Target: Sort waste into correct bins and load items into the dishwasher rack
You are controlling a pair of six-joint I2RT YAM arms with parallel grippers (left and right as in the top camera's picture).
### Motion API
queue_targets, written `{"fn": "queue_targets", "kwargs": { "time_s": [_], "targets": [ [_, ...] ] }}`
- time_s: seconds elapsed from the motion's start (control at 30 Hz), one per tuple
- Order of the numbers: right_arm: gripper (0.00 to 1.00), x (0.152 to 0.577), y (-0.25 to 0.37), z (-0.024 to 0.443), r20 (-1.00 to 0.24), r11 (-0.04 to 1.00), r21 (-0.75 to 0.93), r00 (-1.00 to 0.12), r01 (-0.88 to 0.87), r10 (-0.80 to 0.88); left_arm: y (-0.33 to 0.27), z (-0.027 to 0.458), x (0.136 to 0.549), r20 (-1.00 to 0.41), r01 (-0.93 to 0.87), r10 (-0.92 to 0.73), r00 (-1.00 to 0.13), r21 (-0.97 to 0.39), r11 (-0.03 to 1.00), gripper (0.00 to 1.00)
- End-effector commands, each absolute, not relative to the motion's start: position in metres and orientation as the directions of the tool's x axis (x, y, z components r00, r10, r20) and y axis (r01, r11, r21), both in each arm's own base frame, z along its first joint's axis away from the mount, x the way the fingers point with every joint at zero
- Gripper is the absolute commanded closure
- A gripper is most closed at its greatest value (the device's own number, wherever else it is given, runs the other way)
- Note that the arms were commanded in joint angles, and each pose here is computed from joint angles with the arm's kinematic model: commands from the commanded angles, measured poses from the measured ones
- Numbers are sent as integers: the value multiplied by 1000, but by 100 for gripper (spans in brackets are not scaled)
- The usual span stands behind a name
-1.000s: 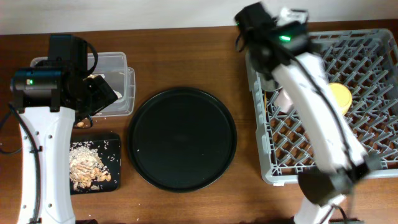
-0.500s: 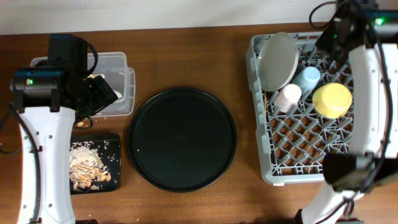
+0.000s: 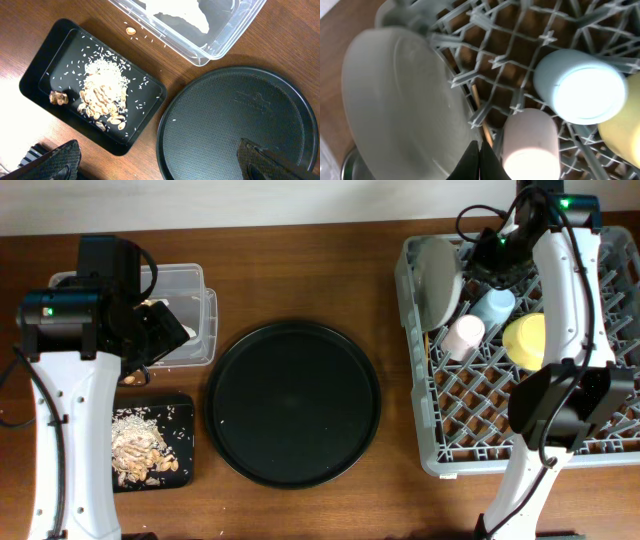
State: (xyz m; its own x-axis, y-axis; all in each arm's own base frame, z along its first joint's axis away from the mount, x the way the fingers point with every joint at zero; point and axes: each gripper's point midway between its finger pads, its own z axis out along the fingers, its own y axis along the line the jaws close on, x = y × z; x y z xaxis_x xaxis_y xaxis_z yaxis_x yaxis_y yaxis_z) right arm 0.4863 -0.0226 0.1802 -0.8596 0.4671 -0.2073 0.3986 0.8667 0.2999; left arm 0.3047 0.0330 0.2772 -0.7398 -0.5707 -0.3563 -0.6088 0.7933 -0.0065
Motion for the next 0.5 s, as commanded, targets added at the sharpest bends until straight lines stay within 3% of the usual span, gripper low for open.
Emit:
{"fn": "queue_targets", "kwargs": {
  "time_s": [0.0, 0.1, 0.27, 0.37, 0.47],
  "targets": [
    [96, 481, -3, 205, -220, 866, 389, -881, 315, 419, 35, 278, 306, -360, -611, -571, -738, -1, 791, 1],
    [96, 472, -2, 227, -253, 868, 396, -872, 301, 418, 35, 278, 306, -360, -611, -571, -738, -1, 791, 1],
    [96, 429, -6, 304, -397, 892, 368, -823, 264, 407, 35, 278, 306, -360, -611, -571, -738, -1, 791, 1],
    [95, 377, -1, 351, -477, 921, 342, -810, 186, 341, 35, 278, 306, -360, -611, -571, -738, -1, 791, 1],
    [95, 319, 3, 367, -464, 942, 288, -836, 171, 293, 35, 278, 306, -360, -611, -571, -738, -1, 791, 1]
  ]
}}
